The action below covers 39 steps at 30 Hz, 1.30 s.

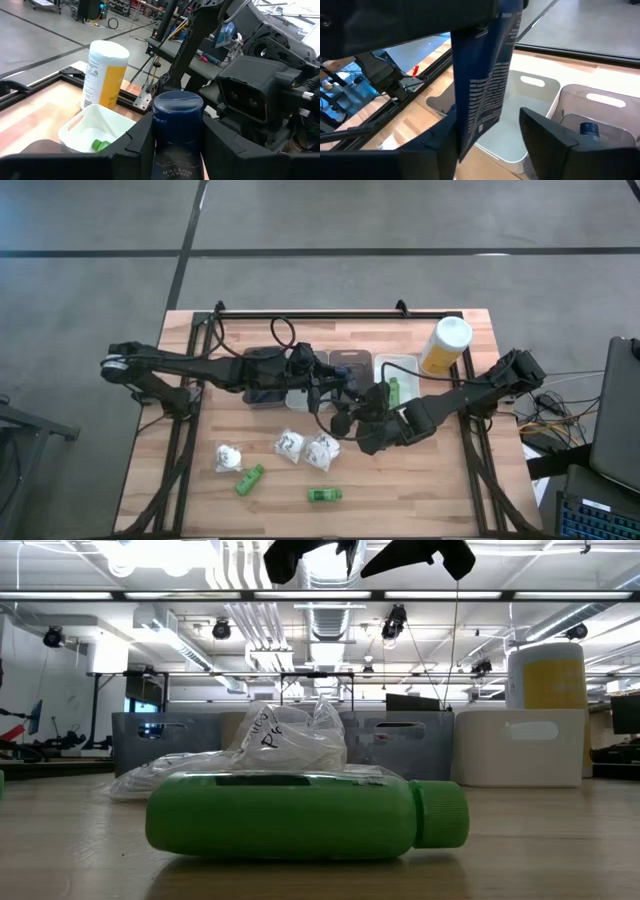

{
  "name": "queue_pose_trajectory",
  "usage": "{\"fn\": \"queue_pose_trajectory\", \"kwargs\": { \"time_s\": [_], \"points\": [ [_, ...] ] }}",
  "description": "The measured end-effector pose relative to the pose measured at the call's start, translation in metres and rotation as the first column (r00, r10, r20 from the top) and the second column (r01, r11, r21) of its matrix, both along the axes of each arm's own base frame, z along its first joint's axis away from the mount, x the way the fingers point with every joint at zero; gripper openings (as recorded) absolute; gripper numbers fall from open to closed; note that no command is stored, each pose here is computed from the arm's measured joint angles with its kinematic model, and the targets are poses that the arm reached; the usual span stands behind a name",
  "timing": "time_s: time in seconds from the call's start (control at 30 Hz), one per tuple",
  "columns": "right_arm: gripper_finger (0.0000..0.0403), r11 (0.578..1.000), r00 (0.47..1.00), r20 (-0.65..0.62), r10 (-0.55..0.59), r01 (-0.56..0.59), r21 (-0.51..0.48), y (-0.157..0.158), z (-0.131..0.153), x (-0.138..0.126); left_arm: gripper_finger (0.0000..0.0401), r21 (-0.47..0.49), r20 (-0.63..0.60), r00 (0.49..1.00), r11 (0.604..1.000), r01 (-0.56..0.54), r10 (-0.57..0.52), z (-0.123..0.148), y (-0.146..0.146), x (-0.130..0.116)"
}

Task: Pick & Place Travel size toiletries
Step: Put the blue shave cream into the right black bin

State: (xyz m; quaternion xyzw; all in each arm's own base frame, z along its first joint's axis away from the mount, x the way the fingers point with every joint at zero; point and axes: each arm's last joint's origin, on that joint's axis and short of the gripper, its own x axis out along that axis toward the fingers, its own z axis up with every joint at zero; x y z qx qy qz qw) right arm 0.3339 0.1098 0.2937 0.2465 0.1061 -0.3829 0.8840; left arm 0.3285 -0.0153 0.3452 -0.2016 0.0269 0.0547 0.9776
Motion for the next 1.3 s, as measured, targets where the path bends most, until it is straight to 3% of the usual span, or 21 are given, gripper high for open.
{"fn": "queue_pose_trajectory", "kwargs": {
  "time_s": [0.3, 0.5, 0.87, 1.07, 1.3],
  "points": [
    [0.0083, 1.000, 1.000, -0.015, 0.003, -0.003, -0.008, 0.000, -0.001, -0.001, 0.0134, -0.013, -0.024, 1.000, 1.000, 0.015, -0.015, -0.005, 0.000, 0.000],
    [0.0017, 1.000, 0.999, -0.043, 0.015, -0.016, -0.021, 0.000, -0.003, -0.001, 0.0154, -0.002, -0.105, 0.994, 1.000, 0.016, -0.016, -0.011, 0.000, -0.003],
    [0.0009, 1.000, 1.000, 0.005, -0.020, 0.020, 0.009, -0.001, -0.002, -0.001, 0.0180, 0.004, -0.202, 0.979, 1.000, 0.028, -0.026, -0.021, -0.001, -0.004],
    [0.0008, 0.998, 0.999, -0.008, -0.054, 0.054, 0.044, -0.003, -0.005, -0.006, 0.0181, 0.059, -0.333, 0.942, 0.996, 0.069, -0.046, -0.021, -0.001, -0.024],
    [0.0008, 0.945, 0.972, -0.204, -0.114, 0.169, 0.279, -0.023, -0.025, -0.022, 0.0181, 0.112, -0.474, 0.880, 0.992, 0.055, 0.004, -0.015, 0.003, -0.059]
  ]
}}
